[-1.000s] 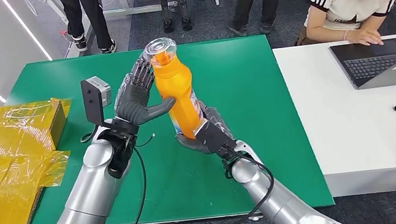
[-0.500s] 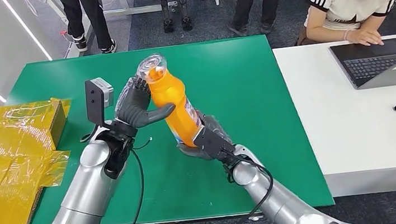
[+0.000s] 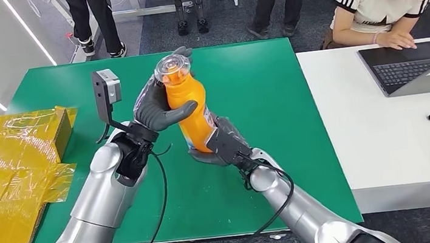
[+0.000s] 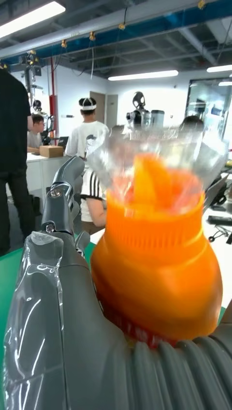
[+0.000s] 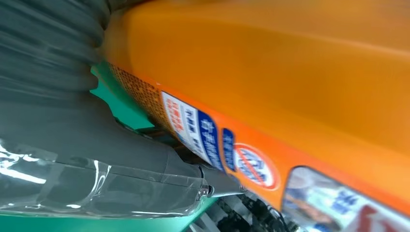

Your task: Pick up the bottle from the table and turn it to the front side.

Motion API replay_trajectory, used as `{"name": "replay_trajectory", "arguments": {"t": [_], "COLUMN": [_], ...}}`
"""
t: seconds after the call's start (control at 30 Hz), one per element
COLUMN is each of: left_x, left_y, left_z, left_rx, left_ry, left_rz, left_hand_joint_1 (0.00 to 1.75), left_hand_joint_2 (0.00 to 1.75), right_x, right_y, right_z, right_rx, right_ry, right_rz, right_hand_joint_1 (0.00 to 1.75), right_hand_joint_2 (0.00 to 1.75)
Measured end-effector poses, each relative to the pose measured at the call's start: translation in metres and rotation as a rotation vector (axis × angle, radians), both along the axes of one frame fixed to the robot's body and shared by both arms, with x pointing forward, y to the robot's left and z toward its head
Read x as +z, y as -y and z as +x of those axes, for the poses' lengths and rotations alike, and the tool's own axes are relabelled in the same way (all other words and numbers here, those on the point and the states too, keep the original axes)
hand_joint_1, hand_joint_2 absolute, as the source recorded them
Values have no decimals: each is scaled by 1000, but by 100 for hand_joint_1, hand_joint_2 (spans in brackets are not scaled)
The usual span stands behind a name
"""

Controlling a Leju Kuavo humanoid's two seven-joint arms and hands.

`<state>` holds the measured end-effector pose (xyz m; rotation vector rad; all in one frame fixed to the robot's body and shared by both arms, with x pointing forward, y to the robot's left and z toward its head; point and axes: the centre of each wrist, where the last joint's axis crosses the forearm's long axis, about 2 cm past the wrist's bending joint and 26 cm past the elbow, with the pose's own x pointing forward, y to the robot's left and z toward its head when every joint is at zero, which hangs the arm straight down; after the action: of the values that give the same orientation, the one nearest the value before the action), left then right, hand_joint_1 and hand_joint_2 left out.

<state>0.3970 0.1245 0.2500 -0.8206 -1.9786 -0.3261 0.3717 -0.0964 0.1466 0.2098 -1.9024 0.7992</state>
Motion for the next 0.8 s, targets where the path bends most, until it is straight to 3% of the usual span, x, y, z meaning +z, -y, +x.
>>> {"name": "replay_trajectory", "arguments": {"t": [0.2, 0.33, 0.5, 0.8], "left_x": [3, -1, -3, -4], "left_y": [5, 8, 10, 12], "left_z": [1, 1, 0, 0], "left_rx": [41, 172, 302, 302], "left_ry": [41, 150, 293, 317], "left_rz": [34, 137, 268, 305], "left_hand_joint_1": [0, 175, 175, 175], "left_hand_joint_2": [175, 175, 175, 175], "right_x": [9, 10, 11, 11], "right_y": [-4, -5, -4, -3], "right_z": [4, 5, 6, 7], "right_rx": [-7, 0, 4, 15], "right_ry": [13, 6, -10, -20], "right_rz": [0, -3, -7, -15], "right_hand_joint_1": [175, 175, 175, 175], "right_hand_joint_2": [175, 175, 175, 175]}}
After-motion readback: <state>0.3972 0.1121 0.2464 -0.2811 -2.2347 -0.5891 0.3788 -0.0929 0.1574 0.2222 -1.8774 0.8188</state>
